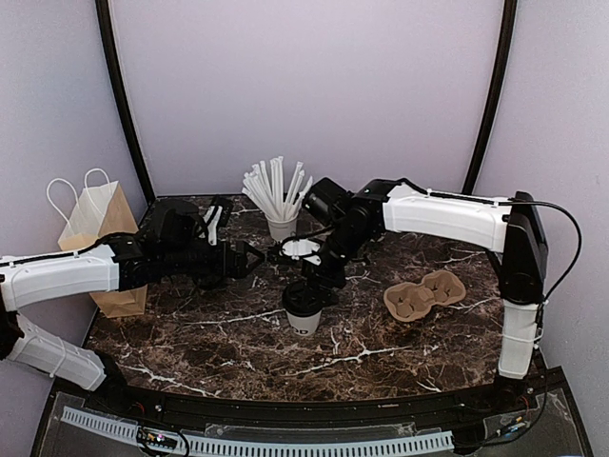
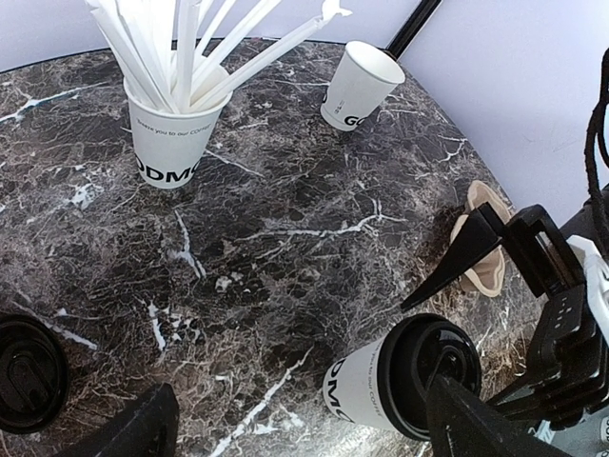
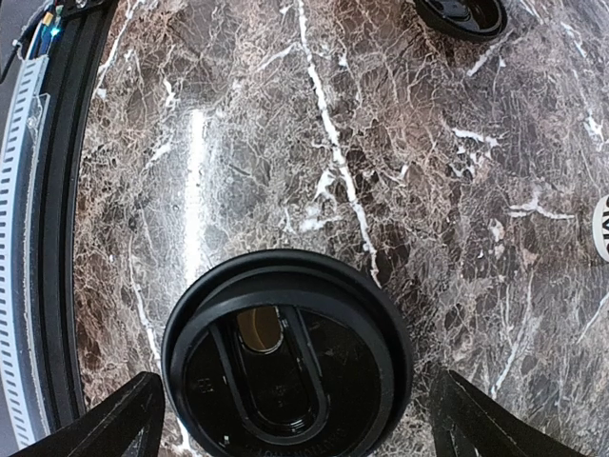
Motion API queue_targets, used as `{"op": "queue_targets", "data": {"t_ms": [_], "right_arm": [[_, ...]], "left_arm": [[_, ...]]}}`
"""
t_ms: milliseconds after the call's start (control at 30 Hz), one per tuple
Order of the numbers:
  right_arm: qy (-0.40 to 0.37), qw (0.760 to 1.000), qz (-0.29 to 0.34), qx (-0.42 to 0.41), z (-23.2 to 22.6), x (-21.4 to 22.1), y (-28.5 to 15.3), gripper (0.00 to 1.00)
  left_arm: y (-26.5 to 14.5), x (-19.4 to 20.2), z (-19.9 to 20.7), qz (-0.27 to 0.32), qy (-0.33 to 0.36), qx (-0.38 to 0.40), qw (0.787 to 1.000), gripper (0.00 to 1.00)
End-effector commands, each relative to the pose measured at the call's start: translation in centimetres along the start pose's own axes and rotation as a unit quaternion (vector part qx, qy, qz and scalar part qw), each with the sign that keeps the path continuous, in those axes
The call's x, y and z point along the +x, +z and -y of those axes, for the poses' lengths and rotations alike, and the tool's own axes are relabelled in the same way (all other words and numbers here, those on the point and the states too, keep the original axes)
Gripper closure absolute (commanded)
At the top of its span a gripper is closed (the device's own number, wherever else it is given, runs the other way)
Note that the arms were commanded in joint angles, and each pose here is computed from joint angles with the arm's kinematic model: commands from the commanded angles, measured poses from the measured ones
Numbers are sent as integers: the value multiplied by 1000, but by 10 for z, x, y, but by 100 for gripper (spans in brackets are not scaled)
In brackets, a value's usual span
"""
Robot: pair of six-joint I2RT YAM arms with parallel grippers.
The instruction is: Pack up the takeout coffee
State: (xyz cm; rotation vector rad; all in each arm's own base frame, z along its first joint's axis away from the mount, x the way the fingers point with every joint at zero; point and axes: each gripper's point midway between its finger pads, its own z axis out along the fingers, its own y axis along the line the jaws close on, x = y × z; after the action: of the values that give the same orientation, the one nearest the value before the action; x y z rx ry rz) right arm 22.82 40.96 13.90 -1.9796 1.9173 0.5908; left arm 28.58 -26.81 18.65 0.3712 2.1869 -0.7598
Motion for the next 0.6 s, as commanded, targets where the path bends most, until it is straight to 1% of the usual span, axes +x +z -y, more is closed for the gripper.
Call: {"op": "queue_targets", "data": {"t_ms": [0, 167, 300, 433, 567], "right_arm": [[-9, 1000, -7, 8, -4, 0, 3, 3], [-9, 1000, -13, 11, -3, 4, 5, 6], [-2, 1000, -19, 24, 2, 5, 7, 14], [3, 999, -23, 35, 7, 5, 6, 20], [13, 998, -21, 53, 14, 8, -7, 21]], "left_arm": [[-1, 2, -2, 3, -5, -1, 1000, 6], [2, 5, -3, -2, -7, -1, 1000, 6], [4, 5, -2, -5, -8, 0, 1000, 7], [4, 3, -1, -4, -6, 1, 1000, 7], [3, 0, 0, 0, -4, 1, 1000, 7]]}}
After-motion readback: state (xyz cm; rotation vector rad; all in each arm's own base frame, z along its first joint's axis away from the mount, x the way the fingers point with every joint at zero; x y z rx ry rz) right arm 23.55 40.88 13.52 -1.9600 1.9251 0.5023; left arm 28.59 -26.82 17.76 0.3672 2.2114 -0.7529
